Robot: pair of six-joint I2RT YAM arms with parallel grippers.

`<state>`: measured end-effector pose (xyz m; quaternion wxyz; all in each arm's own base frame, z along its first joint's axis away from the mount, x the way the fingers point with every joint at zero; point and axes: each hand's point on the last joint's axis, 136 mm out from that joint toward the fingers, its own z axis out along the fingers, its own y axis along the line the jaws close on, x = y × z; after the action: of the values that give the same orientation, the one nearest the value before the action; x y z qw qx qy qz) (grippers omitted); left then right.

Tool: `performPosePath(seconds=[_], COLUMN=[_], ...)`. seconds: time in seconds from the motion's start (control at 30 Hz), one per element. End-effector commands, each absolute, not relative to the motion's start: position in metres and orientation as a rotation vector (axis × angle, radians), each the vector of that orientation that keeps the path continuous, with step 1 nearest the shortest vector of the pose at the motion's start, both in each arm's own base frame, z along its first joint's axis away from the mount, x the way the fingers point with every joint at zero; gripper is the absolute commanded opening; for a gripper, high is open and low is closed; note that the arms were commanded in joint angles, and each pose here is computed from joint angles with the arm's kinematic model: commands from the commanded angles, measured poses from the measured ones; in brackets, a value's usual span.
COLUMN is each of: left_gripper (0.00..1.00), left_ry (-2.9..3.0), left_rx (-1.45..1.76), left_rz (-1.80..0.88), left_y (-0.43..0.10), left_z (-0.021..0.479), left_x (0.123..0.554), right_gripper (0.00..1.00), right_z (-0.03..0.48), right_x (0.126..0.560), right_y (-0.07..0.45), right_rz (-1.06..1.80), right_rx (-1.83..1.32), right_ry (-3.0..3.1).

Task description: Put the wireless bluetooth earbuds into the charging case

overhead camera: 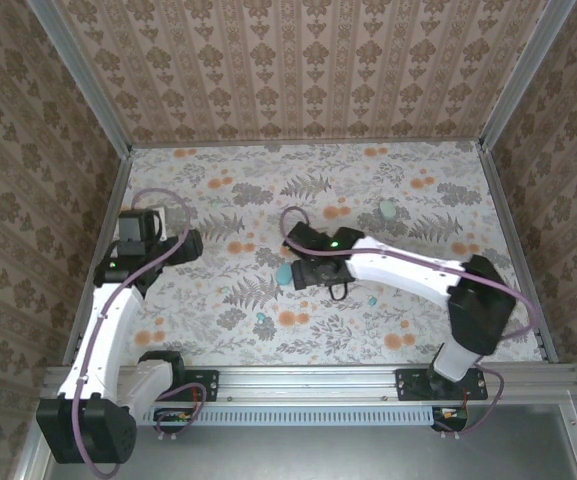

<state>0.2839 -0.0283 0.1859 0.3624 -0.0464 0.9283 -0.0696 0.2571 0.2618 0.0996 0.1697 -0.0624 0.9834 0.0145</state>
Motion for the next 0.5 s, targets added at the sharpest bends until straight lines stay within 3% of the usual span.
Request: performPosePath(seconds=[0.0,0.27,0.47], left_gripper=[1.0,1.0,1.0], left_ry=[2.502,2.538,2.514], left_rx=[-0.103,-0.129,-0.14], left_rz=[-0.211,-0.369,-0.541], left_y=[-0.033,-0.046,-0.053], left_z=[0.181,0.17,0.17], left_x=[0.271,0.269,0.277], right_gripper=[0.87,0.82,0.84], right_z=[0.091,0.08,0.066], right_x=[0.249,0.26,0.273], right_y=[0.276,0.326,0.325], right_rz=[-0.016,0.104,-0.01], right_rx=[-0.125,-0.085,-0.023], right_ry=[2.864,2.907,2.929])
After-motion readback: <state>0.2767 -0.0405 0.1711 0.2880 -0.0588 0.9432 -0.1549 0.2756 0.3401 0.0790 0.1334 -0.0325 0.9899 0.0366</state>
